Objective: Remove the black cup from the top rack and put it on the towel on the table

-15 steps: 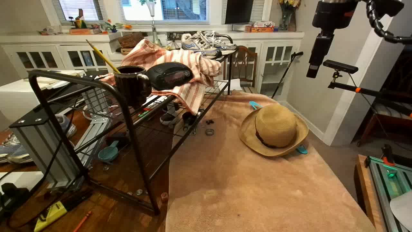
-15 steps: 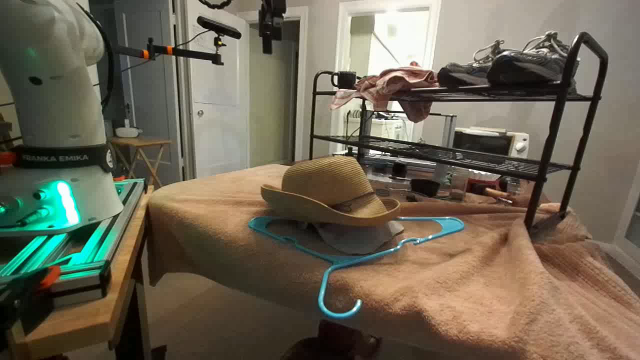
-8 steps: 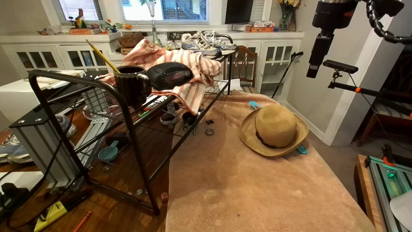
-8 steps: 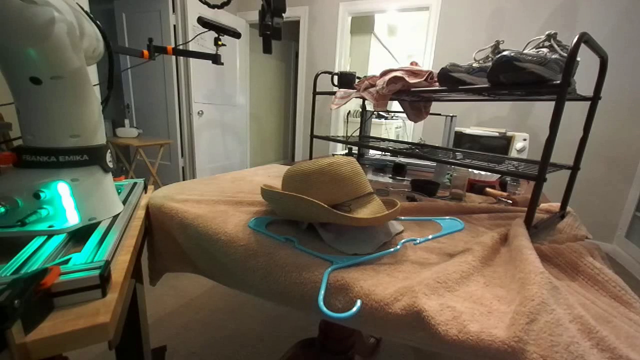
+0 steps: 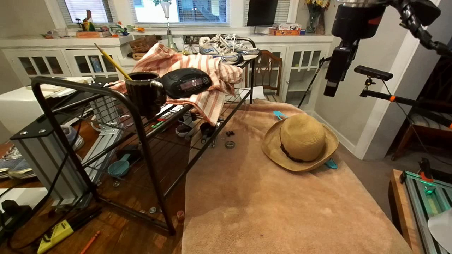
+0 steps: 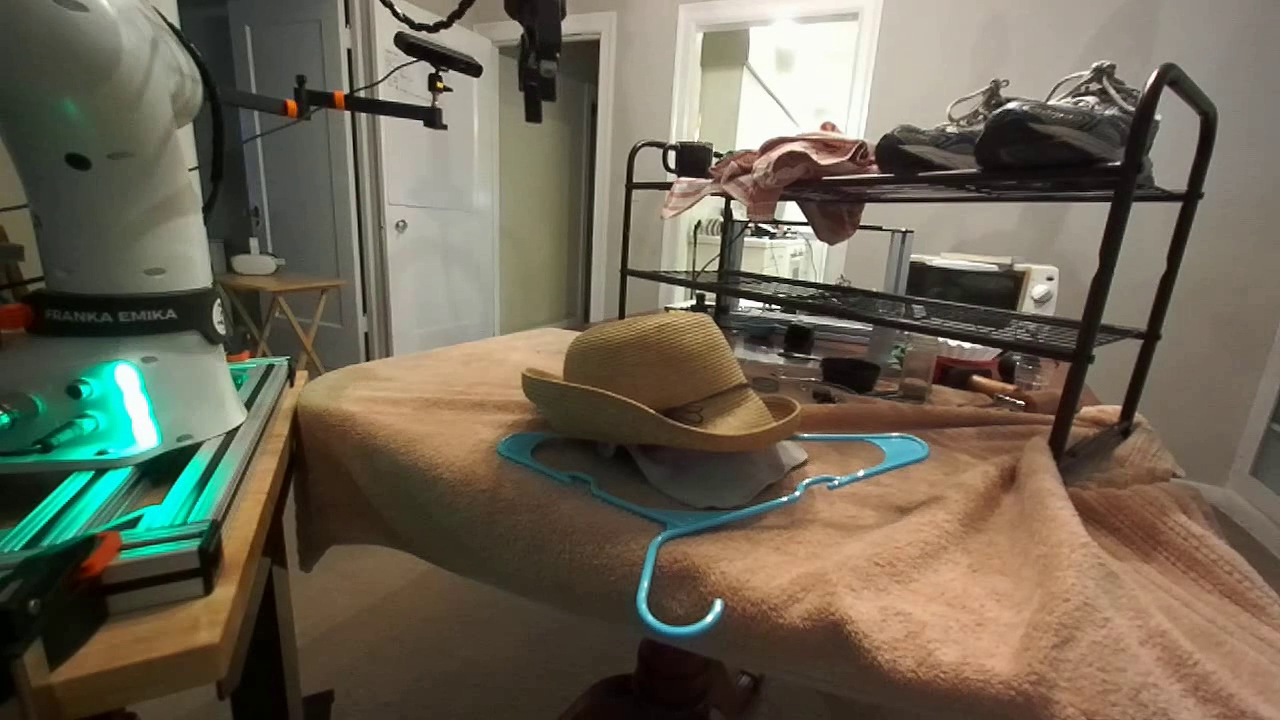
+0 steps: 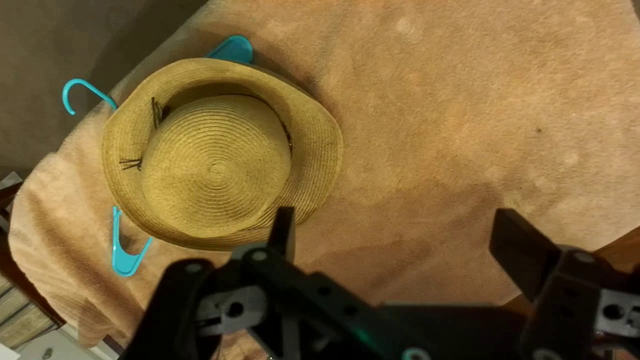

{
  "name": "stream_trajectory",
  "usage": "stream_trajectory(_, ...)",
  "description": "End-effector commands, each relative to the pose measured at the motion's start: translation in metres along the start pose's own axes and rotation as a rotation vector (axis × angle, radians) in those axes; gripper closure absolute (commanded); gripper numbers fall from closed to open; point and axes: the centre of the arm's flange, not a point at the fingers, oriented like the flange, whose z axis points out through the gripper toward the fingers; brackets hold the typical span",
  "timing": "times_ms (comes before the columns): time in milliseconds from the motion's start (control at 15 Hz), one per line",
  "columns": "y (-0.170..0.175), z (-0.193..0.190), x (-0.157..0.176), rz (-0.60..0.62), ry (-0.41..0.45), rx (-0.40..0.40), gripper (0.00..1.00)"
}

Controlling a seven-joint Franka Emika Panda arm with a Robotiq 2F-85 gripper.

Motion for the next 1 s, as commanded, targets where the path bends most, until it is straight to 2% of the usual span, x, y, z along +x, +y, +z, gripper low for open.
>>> stream_trajectory(0,-0.051,0.005,0.028,0.096,-0.003,0.041,0.00)
stream_trajectory(333,-0.105,0.008,0.072,0.166,0.059,0.115,0.00)
stream_trajectory(533,-0.125,0.007,0.102,0.151,0.114,0.150,0.00)
stream_trajectory(933,-0.174,-0.006,0.144,0.047,0.138,0.228,0.00)
